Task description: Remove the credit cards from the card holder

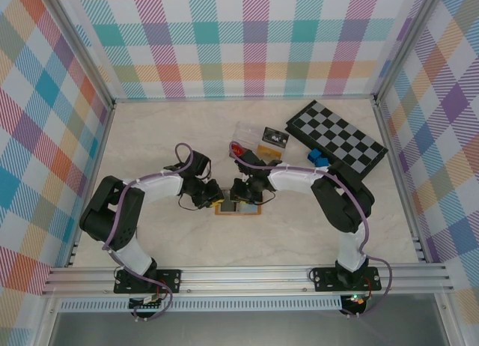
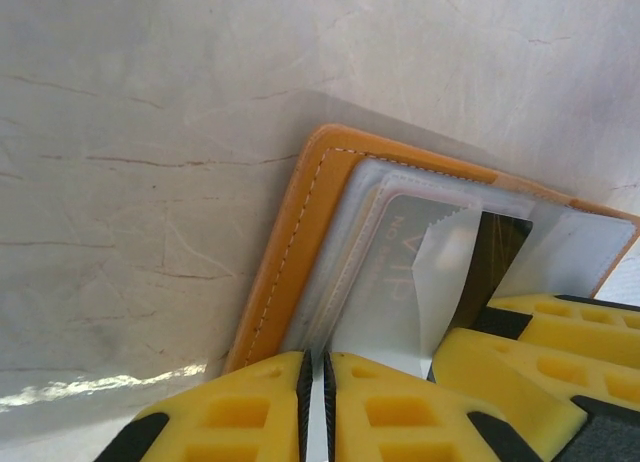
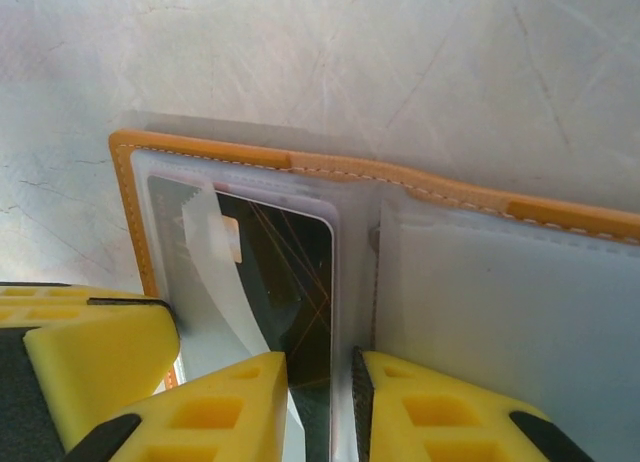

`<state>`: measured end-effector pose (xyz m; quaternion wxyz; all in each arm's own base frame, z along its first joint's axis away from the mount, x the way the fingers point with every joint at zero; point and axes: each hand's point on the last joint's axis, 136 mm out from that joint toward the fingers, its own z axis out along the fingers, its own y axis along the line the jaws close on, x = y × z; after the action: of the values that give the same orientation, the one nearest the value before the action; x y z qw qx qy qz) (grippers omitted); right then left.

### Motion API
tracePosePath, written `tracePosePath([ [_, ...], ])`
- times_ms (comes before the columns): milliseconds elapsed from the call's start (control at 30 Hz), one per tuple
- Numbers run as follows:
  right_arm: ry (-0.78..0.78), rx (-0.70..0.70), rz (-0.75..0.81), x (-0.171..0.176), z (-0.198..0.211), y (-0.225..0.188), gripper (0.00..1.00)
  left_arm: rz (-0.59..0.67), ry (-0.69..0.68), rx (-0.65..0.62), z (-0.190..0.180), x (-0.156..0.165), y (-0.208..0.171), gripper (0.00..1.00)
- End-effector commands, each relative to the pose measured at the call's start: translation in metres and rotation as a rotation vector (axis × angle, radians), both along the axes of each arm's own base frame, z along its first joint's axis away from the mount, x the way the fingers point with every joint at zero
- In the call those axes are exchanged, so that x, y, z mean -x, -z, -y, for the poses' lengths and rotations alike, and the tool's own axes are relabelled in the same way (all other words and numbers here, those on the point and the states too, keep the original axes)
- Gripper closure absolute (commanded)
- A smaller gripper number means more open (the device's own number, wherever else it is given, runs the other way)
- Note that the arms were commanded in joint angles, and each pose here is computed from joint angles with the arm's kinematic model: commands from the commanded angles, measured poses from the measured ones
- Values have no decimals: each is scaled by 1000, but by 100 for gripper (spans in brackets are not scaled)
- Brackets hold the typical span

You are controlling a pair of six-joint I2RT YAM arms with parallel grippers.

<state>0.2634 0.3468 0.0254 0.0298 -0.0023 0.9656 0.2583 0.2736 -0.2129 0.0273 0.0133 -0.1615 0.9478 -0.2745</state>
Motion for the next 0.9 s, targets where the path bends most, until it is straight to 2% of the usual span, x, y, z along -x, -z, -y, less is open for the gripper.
tracePosePath([
  [0, -23, 21, -19, 2, 0, 5, 74, -21, 23, -7, 0, 3, 2, 86],
  [200, -36, 51, -22, 3, 5, 11, 75, -10, 21, -8, -1, 3, -1, 84],
  [600, -38, 103, 2, 2, 16, 12, 84, -6, 15, -31, -5, 3, -2, 83],
  [867, -38, 89, 36, 1, 17, -2, 85, 68, 25, -19, -5, -5, -27, 83],
])
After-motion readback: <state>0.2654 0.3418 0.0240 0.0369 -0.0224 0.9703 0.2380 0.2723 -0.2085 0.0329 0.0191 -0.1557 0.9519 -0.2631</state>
